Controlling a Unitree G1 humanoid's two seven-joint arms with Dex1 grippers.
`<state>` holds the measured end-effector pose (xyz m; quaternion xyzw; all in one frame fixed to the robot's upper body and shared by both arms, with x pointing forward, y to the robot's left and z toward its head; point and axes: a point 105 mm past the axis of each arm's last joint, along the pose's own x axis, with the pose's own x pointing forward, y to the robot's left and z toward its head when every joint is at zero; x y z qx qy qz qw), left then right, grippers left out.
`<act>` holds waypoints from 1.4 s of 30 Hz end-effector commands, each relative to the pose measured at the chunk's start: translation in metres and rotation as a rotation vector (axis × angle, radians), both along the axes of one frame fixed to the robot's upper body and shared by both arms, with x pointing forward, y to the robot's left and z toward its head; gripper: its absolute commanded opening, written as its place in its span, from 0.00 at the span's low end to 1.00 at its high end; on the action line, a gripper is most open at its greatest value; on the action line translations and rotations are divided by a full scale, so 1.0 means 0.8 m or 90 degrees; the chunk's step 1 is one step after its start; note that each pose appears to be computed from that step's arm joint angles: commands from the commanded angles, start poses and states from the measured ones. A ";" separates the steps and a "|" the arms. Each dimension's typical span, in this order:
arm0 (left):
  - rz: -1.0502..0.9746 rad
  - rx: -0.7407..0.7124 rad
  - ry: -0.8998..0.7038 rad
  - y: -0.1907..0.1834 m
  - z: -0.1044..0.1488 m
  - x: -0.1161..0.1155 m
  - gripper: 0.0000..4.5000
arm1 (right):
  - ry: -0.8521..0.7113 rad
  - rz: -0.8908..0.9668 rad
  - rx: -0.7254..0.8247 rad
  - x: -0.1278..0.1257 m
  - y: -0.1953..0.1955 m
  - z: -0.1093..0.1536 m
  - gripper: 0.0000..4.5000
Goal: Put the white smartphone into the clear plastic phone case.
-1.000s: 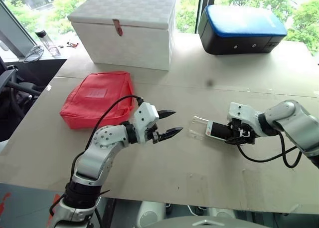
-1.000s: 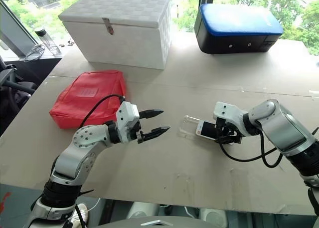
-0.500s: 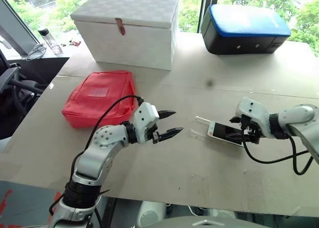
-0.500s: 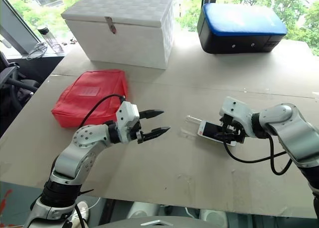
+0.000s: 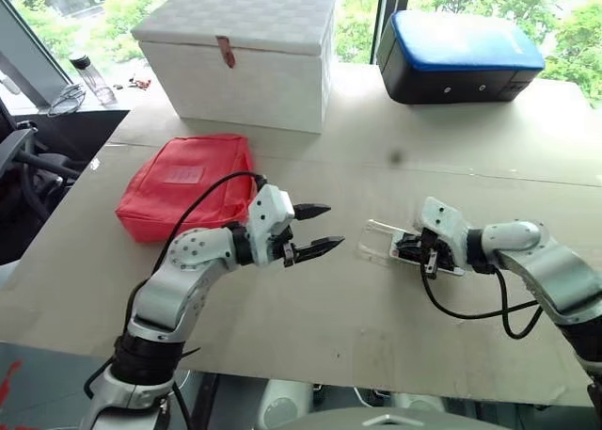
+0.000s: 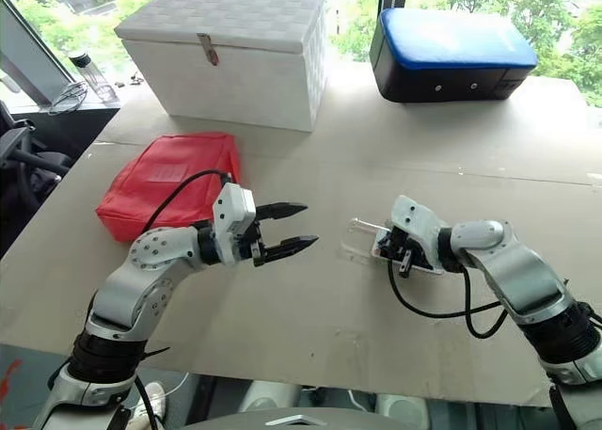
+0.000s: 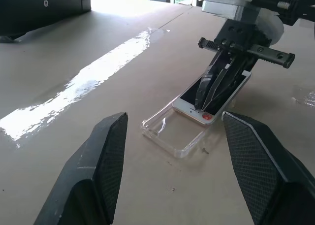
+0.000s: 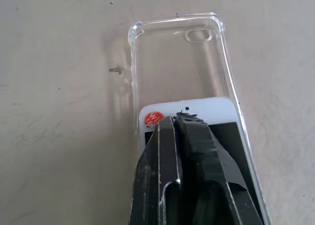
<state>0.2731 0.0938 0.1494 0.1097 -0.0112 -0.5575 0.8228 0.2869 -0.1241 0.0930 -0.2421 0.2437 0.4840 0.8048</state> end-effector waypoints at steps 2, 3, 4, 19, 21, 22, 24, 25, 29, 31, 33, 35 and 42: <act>-0.019 -0.006 -0.033 -0.004 0.019 -0.009 0.69 | 0.118 -0.041 -0.065 -0.014 -0.025 -0.069 0.01; -0.019 -0.005 -0.032 -0.004 0.019 -0.009 0.69 | 0.126 -0.046 -0.055 -0.014 -0.024 -0.069 0.01; -0.018 -0.005 -0.032 -0.003 0.019 -0.008 0.69 | 0.110 -0.057 -0.024 -0.008 -0.020 -0.060 0.01; -0.028 0.070 0.047 -0.017 -0.034 0.028 0.39 | -0.095 -0.165 0.134 -0.028 -0.030 0.078 0.00; -0.034 0.075 0.055 -0.024 -0.043 0.034 0.16 | -0.095 -0.193 0.115 -0.036 -0.041 0.071 0.00; -0.042 0.079 0.060 -0.028 -0.048 0.037 0.06 | -0.099 -0.208 0.101 -0.041 -0.047 0.067 0.00; -0.049 0.088 0.071 -0.038 -0.059 0.046 0.02 | -0.126 -0.249 0.097 -0.045 -0.060 0.065 0.00; -0.054 0.095 0.073 -0.043 -0.062 0.049 0.02 | -0.132 -0.271 0.083 -0.048 -0.068 0.063 0.00; -0.065 0.117 0.080 -0.056 -0.073 0.059 0.02 | -0.146 -0.334 0.020 -0.069 -0.100 0.064 0.00; -0.062 0.120 0.081 -0.059 -0.075 0.064 0.02 | -0.149 -0.346 0.003 -0.077 -0.107 0.066 0.00; -0.066 0.123 0.084 -0.064 -0.078 0.066 0.02 | -0.142 -0.361 -0.016 -0.085 -0.114 0.062 0.00; -0.070 0.127 0.082 -0.069 -0.080 0.067 0.02 | -0.138 -0.369 -0.043 -0.088 -0.120 0.056 0.00; -0.102 0.129 0.069 -0.081 -0.077 0.063 0.02 | -0.136 -0.327 -0.157 -0.077 -0.115 0.024 0.00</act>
